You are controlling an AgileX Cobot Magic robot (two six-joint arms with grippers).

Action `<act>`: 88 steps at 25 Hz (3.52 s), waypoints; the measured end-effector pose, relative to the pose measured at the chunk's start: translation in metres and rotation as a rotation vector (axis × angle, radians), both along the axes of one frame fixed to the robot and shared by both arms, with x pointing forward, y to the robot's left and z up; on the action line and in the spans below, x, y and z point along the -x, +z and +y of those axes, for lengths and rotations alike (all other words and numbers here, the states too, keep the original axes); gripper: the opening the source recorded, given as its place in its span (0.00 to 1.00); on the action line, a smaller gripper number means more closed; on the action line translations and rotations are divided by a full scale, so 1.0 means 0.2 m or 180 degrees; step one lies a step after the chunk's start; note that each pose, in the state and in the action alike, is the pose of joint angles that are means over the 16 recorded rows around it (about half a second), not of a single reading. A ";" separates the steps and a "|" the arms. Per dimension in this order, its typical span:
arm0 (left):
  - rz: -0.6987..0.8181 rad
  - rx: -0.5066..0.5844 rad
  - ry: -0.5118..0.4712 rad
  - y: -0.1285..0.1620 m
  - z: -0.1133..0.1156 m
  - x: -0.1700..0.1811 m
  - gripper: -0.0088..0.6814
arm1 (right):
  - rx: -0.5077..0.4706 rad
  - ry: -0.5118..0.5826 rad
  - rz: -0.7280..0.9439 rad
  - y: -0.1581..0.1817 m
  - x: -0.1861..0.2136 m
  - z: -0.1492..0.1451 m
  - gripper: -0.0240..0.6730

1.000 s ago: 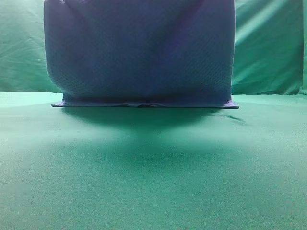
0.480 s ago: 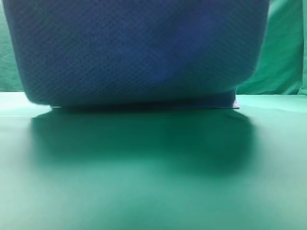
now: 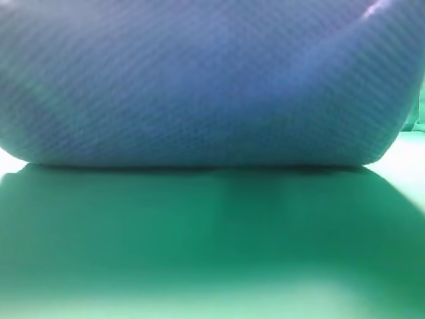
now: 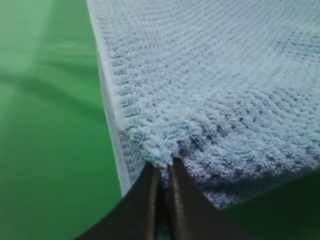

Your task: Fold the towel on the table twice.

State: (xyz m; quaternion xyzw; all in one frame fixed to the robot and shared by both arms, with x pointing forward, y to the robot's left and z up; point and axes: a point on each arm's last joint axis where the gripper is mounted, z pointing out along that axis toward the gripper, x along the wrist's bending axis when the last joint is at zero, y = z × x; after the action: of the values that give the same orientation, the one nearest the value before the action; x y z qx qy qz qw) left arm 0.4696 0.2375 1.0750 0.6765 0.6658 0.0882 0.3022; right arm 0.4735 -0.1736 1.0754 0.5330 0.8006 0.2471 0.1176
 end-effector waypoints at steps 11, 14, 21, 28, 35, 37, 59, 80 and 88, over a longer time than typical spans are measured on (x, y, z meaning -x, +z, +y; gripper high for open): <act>0.0272 0.0083 -0.0006 -0.25 0.01 0.15 0.01 | 0.0081 0.0013 0.0279 -0.22 0.19 0.03 0.03; 0.0245 0.0124 0.0004 -0.27 0.01 0.15 0.01 | 0.0101 -0.0060 0.0274 -0.23 0.18 0.02 0.03; 0.0090 0.0202 0.0055 -0.24 -0.02 0.02 0.01 | 0.0139 -0.0239 0.0162 -0.21 0.04 0.02 0.03; 0.0032 0.0193 0.0073 -0.21 -0.07 -0.24 0.01 | 0.0208 -0.0298 0.0077 -0.19 -0.20 0.06 0.03; -0.0004 0.0096 0.0041 -0.24 -0.11 -0.52 0.01 | 0.0313 -0.0244 -0.0015 -0.23 -0.44 0.14 0.03; -0.0028 0.0059 0.0035 -0.26 -0.12 -0.59 0.01 | 0.0337 -0.0239 -0.0035 -0.25 -0.51 0.15 0.03; -0.0325 -0.0210 0.0094 -0.52 -0.15 -0.90 0.07 | 0.0306 -0.0240 -0.0317 -0.53 -0.86 0.18 0.18; -0.0766 -0.0230 -0.0209 0.00 -0.12 -0.67 0.45 | 0.0431 -0.0348 -0.0490 0.09 -0.69 0.08 0.37; -0.0973 -0.0190 -0.0380 0.35 -0.07 -0.35 0.05 | 0.0298 -0.0454 -0.0626 0.47 -0.37 -0.05 0.06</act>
State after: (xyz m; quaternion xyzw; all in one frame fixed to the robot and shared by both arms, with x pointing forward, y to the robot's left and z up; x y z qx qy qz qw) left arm 0.5403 0.2236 1.1457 0.7022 0.5677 0.1916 0.3845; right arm 0.5484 -0.1843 1.1694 0.5557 0.7560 0.2515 0.2375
